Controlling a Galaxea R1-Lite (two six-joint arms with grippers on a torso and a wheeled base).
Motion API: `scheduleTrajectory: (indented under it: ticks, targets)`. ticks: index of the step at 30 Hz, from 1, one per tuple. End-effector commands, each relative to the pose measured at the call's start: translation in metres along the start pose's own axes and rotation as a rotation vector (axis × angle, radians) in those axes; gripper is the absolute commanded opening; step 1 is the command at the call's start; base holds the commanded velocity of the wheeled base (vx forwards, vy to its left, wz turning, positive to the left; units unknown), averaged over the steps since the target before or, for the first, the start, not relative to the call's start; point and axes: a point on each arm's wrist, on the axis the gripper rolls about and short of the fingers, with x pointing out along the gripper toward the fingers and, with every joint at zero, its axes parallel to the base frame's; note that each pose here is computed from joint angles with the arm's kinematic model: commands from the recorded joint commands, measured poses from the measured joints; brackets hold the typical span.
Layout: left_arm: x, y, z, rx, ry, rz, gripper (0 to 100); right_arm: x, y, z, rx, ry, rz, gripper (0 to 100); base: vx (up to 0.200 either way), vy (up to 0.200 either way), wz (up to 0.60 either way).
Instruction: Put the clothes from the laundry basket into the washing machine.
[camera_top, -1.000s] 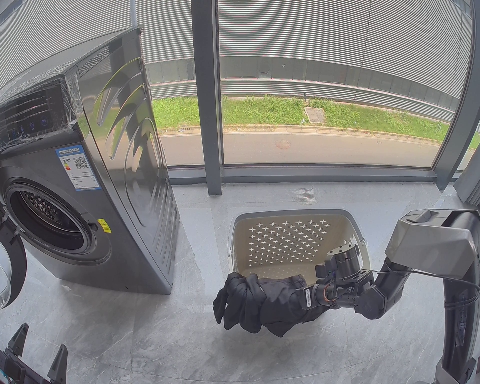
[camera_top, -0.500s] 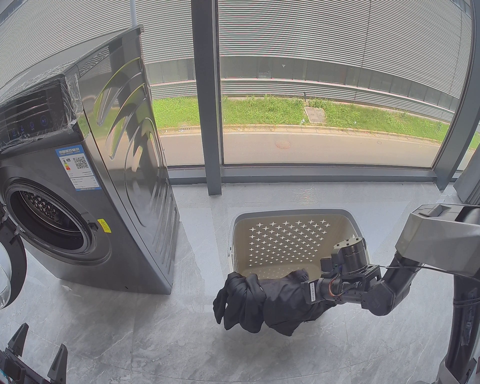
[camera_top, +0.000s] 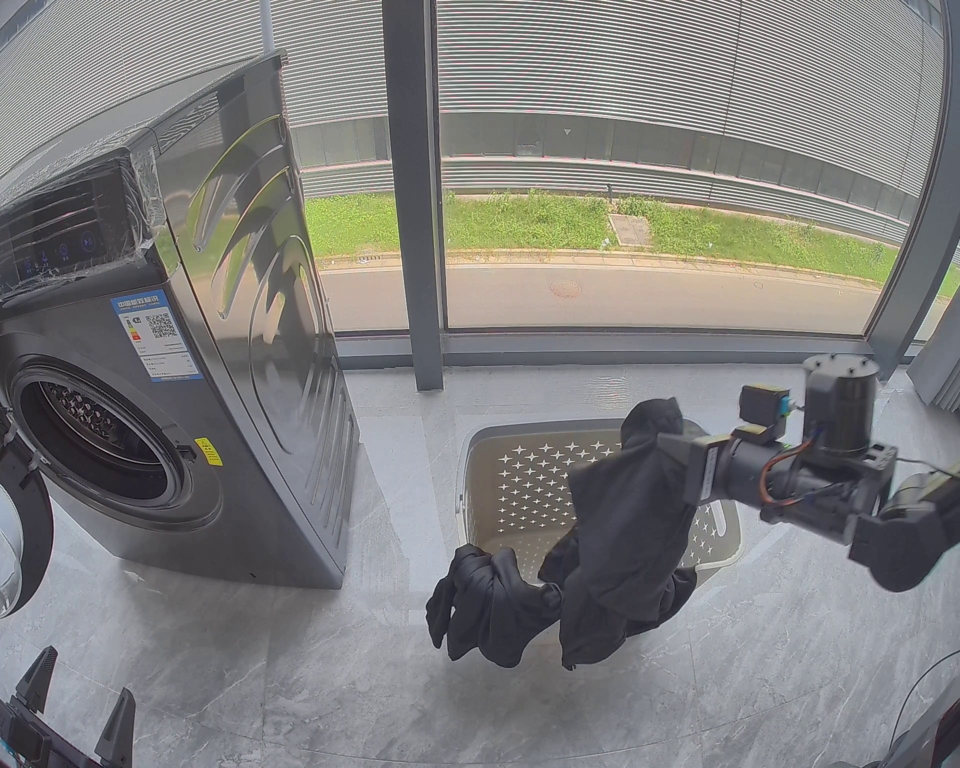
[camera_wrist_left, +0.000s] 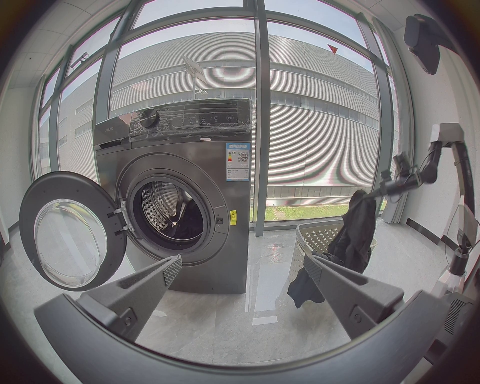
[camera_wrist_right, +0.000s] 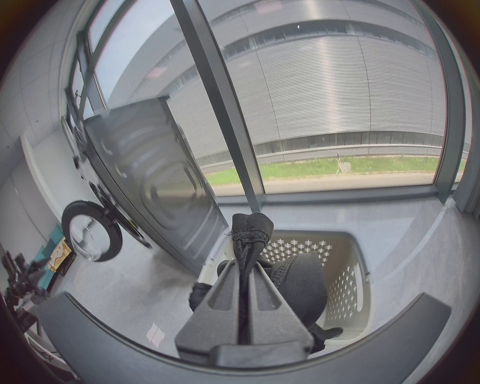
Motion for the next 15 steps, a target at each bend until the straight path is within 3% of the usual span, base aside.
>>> scheduleTrajectory:
  ticks: [1, 5, 9, 15]
  targets:
    - [0.0, 0.0, -0.005, 0.0, 0.0, 0.0, 100, -0.114, 0.029, 0.071, 0.017, -0.31, 0.085, 0, 0.0, 0.0, 0.0]
    - [0.0, 0.0, -0.005, 0.0, 0.0, 0.0, 100, -0.155, 0.033, 0.088, 0.023, -0.412, 0.11, 0, 0.0, 0.0, 0.0]
    - [0.0, 0.0, -0.005, 0.0, 0.0, 0.0, 100, -0.185, 0.033, 0.088, 0.02, -0.434, 0.136, 0, 0.0, 0.0, 0.0]
    - [0.0, 0.0, -0.005, 0.001, 0.001, -0.003, 100, -0.196, 0.024, 0.068, 0.003, -0.425, 0.164, 0, -0.2, 0.0, 0.0]
